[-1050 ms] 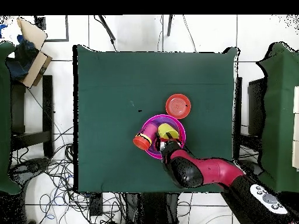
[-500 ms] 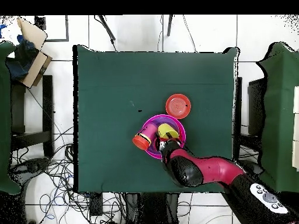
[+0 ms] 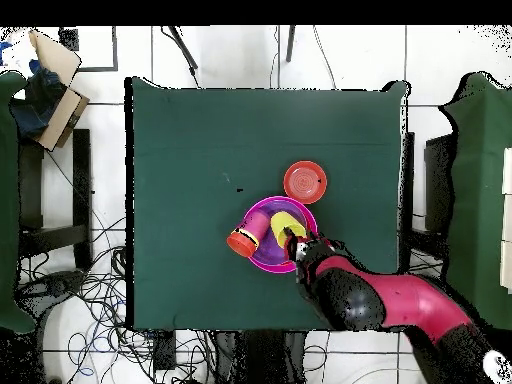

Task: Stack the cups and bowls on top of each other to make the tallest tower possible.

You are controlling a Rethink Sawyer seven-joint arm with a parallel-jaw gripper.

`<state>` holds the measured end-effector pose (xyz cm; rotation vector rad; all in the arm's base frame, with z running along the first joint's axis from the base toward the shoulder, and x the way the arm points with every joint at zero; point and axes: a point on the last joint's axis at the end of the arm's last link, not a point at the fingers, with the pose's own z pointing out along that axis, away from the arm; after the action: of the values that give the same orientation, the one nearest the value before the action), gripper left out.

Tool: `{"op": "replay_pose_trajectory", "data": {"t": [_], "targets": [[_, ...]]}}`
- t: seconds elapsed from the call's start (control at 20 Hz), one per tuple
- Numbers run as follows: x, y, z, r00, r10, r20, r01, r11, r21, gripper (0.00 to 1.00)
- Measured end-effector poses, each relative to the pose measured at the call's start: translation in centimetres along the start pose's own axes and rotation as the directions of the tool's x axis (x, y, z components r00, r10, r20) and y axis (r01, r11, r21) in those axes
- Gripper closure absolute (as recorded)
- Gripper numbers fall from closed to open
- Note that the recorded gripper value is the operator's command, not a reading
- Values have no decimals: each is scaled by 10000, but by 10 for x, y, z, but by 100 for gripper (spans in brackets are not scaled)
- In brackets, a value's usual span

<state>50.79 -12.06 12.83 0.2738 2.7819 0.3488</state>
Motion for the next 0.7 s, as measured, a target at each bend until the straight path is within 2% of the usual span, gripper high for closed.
{"op": "replay_pose_trajectory", "data": {"t": [0.15, 0.25, 0.35, 0.5, 0.7], "targets": [[-18, -13, -36, 9992, 392, -62, -389, 9983, 445, 0], [-25, -19, -51, 9985, 538, -60, -533, 9965, 640, 0], [-36, -25, -74, 9981, 610, -11, -606, 9931, 1000, 0], [-41, -24, -81, 9992, 386, -55, -376, 9915, 1243, 0], [-46, -10, -67, 9994, -342, -105, 352, 9927, 1157, 0]]}}
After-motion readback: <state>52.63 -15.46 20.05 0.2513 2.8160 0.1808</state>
